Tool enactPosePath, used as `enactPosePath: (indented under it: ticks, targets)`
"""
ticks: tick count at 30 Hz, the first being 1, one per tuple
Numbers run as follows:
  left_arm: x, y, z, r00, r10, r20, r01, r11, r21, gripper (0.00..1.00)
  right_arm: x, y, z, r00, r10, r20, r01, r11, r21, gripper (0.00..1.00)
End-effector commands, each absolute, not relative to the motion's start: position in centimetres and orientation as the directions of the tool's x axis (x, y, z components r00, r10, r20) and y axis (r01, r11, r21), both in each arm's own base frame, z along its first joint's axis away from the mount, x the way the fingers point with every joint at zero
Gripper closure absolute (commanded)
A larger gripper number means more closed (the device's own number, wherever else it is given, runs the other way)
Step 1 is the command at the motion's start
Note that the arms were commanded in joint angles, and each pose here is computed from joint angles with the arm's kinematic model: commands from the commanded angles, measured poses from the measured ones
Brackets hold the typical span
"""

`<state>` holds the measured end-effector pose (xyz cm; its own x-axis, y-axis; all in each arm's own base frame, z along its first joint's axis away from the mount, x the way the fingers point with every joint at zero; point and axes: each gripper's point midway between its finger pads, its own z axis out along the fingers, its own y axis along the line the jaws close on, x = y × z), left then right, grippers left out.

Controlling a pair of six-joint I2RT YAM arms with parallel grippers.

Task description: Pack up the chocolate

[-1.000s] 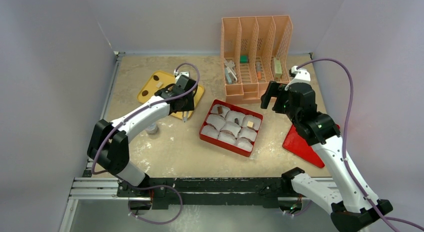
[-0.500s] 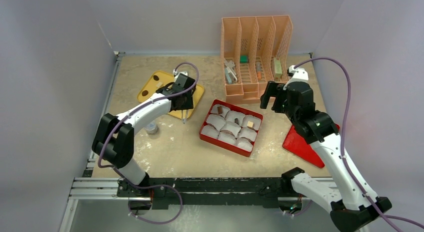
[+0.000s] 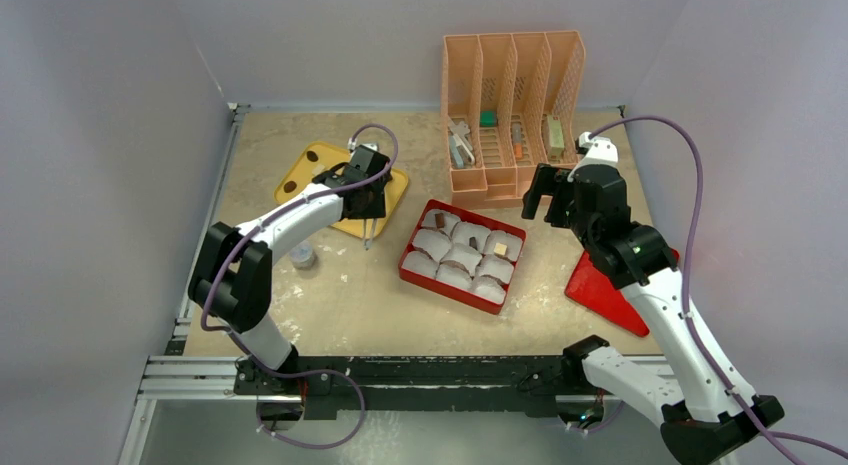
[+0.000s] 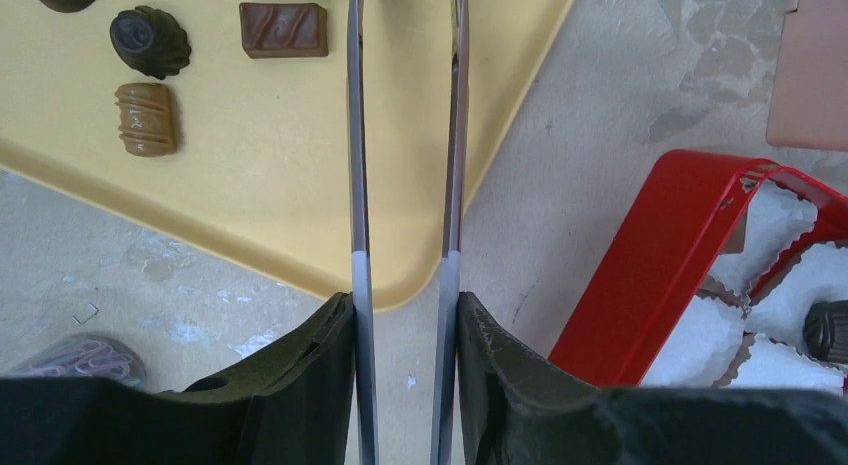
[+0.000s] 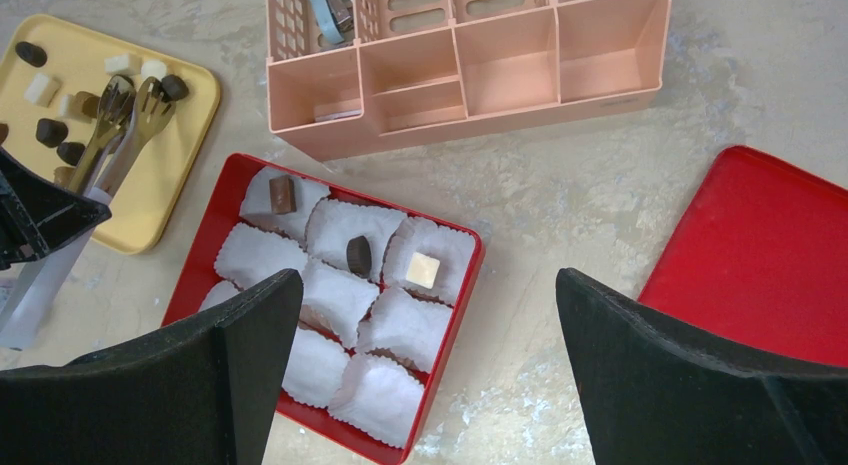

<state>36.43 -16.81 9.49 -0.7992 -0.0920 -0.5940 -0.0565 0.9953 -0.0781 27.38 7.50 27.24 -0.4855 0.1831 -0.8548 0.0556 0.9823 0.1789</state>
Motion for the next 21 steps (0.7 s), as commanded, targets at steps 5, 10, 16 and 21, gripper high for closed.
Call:
enactPosePath:
  ticks: [5,10,16,21]
  targets:
    - [36.1,-17.4,15.2,-0.75,-0.094,-0.655,0.013,0.988,-0.156,0.77,26.9,7.4,28.9,-0.455,0.243,-0.857,0.076,0.969,0.235,0.01]
    - [34.8,-17.0,16.2,-0.761,-0.075,-0.645,0.035,0.987,-0.156,0.78,26.9,7.9,28.5,-0.466,0.276,-0.84,0.08,0.959,0.271,0.01]
    - [33.3,-17.6,17.4,-0.773,-0.045,-0.633,0.1,0.976,-0.192,0.78,26.9,8.3,28.6,-0.467,0.301,-0.832,0.077,0.951,0.301,0.01]
    - [31.9,-18.8,19.5,-0.767,-0.033,-0.641,0.179,0.948,-0.263,0.79,27.2,8.3,28.8,-0.465,0.282,-0.839,0.066,0.956,0.285,0.01]
